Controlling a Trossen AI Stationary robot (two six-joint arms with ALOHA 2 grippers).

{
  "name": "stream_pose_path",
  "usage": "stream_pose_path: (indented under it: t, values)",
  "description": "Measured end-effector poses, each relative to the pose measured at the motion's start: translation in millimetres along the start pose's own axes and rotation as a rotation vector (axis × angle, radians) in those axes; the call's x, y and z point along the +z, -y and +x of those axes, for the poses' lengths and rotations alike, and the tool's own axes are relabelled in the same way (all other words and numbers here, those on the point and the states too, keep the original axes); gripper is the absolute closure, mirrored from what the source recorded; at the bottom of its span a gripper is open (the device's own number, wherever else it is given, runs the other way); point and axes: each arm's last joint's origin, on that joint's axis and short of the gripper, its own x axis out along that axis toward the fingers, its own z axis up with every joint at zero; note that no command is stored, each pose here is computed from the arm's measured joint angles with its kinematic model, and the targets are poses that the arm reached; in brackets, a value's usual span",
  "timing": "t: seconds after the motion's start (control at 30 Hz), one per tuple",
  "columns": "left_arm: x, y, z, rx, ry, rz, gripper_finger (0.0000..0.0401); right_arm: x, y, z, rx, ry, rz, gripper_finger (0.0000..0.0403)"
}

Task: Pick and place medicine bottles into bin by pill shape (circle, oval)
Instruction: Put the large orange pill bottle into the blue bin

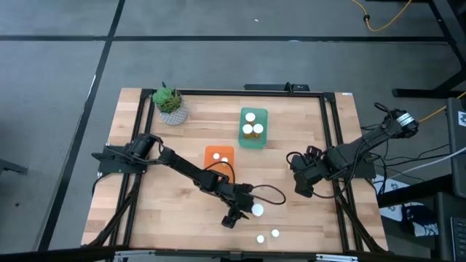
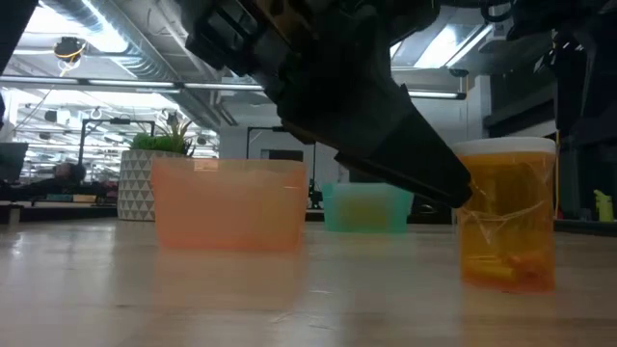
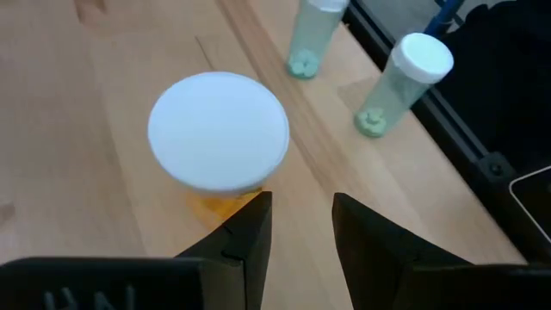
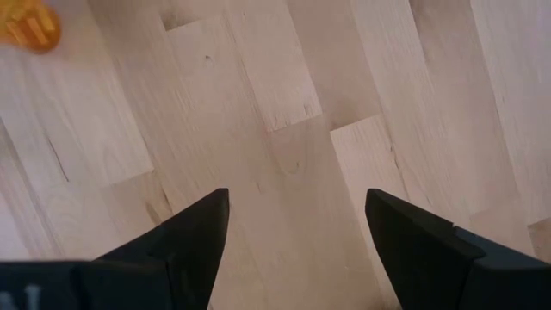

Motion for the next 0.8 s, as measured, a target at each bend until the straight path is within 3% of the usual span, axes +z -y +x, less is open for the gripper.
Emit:
stream_pose_path:
  t: [0.3, 0.47, 0.8]
  values:
    - [6.9, -2.2, -1.0, 0.025, 0.068, 0.043, 0.0284, 0.1, 0.0, 0.0, 0.0, 0.001, 0.0, 0.0128]
    - [4.0, -4.8, -4.7, 0.034, 0.016, 0.028, 0.0284, 0.1, 0.0, 0.0, 0.0, 0.001, 0.001, 0.0128]
    - [20.5, 10.4, -61.5, 0.124, -0.127, -0.016, 0.0286, 1.4, -1.3, 0.0, 0.012, 0.014, -0.023, 0.0128]
